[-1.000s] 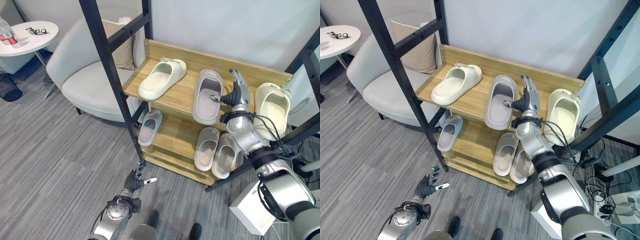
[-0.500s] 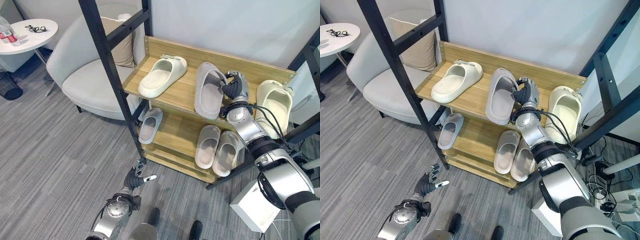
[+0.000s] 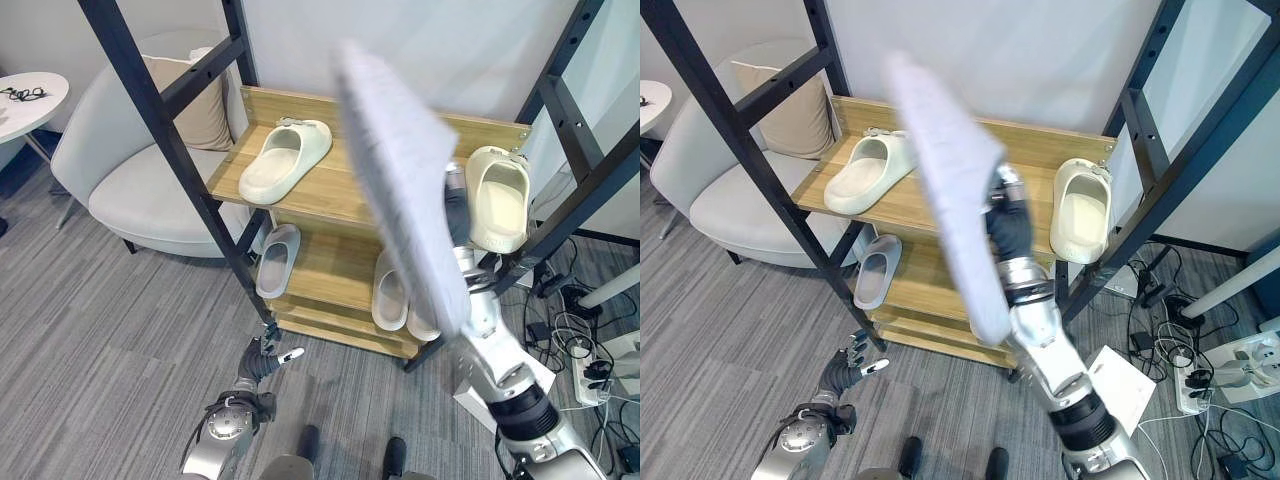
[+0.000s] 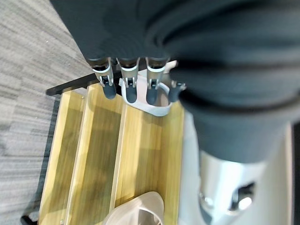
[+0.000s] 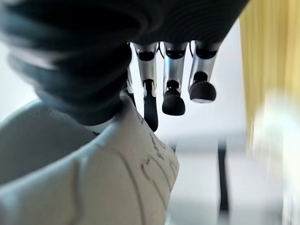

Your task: Arrange the slippers neatly on the shoe rack.

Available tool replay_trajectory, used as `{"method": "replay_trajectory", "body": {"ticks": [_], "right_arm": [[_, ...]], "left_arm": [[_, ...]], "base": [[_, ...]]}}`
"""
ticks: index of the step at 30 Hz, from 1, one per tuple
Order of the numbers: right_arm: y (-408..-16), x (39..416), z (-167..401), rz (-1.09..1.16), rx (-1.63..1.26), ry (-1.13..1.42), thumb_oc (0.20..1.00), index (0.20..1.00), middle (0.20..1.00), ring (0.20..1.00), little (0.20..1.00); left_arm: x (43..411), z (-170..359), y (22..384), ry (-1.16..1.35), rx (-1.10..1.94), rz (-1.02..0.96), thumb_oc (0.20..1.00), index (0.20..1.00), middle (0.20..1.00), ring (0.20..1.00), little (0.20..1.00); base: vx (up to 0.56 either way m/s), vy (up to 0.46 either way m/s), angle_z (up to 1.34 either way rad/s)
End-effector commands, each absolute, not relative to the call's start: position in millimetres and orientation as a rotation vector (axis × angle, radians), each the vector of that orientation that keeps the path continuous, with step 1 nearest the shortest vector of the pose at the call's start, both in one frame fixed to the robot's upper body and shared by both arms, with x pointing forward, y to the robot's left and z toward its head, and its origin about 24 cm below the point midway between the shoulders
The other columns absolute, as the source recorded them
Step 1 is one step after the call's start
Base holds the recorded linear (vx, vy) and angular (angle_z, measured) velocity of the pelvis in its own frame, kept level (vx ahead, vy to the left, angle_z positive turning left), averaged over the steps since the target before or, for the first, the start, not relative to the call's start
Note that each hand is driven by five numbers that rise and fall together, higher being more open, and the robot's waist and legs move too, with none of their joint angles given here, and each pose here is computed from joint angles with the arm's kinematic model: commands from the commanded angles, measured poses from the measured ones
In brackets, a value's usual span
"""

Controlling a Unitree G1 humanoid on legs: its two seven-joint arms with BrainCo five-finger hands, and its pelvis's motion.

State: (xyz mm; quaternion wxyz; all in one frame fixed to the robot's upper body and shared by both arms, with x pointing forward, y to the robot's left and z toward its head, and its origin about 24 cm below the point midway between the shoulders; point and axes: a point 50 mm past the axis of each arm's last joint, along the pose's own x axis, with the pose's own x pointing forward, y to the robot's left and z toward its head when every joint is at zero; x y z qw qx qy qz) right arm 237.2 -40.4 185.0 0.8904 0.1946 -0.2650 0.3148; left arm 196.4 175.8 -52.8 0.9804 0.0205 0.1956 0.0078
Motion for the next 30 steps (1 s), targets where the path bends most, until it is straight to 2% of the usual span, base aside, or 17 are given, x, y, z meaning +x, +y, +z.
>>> {"method": "replay_trajectory", "body": {"ticks": [1,4,7,9,11,12,13,14,18,20,23,30], "right_arm": [[-29.4,235.2,192.8,0.876,0.469,-0.546,0.200,0.200,0.200,0.200,0.200],[-22.7,235.1,165.2,0.915,0.382,-0.436,0.200,0.200,0.200,0.200,0.200],[-54.4,249.4,113.3,0.687,0.047,-0.332,0.200,0.200,0.200,0.200,0.200],[-58.0,248.0,108.9,0.655,-0.029,-0.340,0.200,0.200,0.200,0.200,0.200],[-74.9,265.5,101.7,0.435,-0.361,-0.400,0.200,0.200,0.200,0.200,0.200],[-92.9,285.5,99.7,0.175,-0.609,-0.476,0.200,0.200,0.200,0.200,0.200],[-92.8,285.7,99.7,0.175,-0.609,-0.476,0.200,0.200,0.200,0.200,0.200],[-98.8,297.4,113.5,0.064,-0.733,-0.573,0.200,0.200,0.200,0.200,0.200],[-119.2,330.2,141.7,-0.196,-0.984,-0.673,0.200,0.200,0.200,0.200,0.200],[-125.9,344.4,162.8,-0.267,-1.075,-0.721,0.200,0.200,0.200,0.200,0.200],[-161.2,373.6,210.6,-0.461,-1.275,-0.720,0.200,0.200,0.200,0.200,0.200],[-203.6,390.1,263.0,-0.697,-1.391,-0.657,0.200,0.200,0.200,0.200,0.200]], "left_arm": [[208.8,-38.1,179.5,0.301,0.076,-0.017,1.000,1.000,1.000,1.000,1.000],[208.9,-40.5,183.2,0.304,0.074,0.005,1.000,1.000,1.000,1.000,1.000],[211.9,-40.6,197.1,0.295,0.084,0.092,1.000,1.000,1.000,1.000,1.000],[217.6,-40.5,197.9,0.289,0.095,0.111,1.000,1.000,1.000,1.000,1.000],[238.0,-30.9,188.0,0.238,0.072,0.160,1.000,1.000,1.000,1.000,1.000],[249.7,-8.3,190.8,0.091,0.311,0.195,1.000,1.000,1.000,1.000,1.000],[249.8,-8.1,190.8,0.091,0.312,0.195,1.000,1.000,1.000,1.000,1.000],[248.5,-7.4,182.0,0.086,0.219,0.158,1.000,1.000,1.000,1.000,1.000],[255.9,13.3,164.9,-0.023,0.210,0.061,1.000,1.000,1.000,1.000,1.000],[256.4,14.7,160.7,-0.029,0.185,0.027,1.000,1.000,1.000,1.000,1.000],[257.8,21.7,144.0,-0.044,0.082,-0.080,1.000,1.000,1.000,1.000,1.000],[269.3,53.3,124.2,-0.164,0.027,-0.178,1.000,1.000,1.000,1.000,1.000]], "base": [[-0.03,-0.022,0.23],[-0.03,-0.004,0.27],[-0.05,-0.004,0.42],[-0.09,-0.003,0.30],[-0.33,0.016,0.19],[-0.36,0.041,0.18],[-0.36,0.050,0.21],[-0.14,0.037,0.32],[-0.06,0.104,0.57],[0.02,0.108,0.05],[0.06,0.101,0.09],[0.07,0.024,0.19]]}}
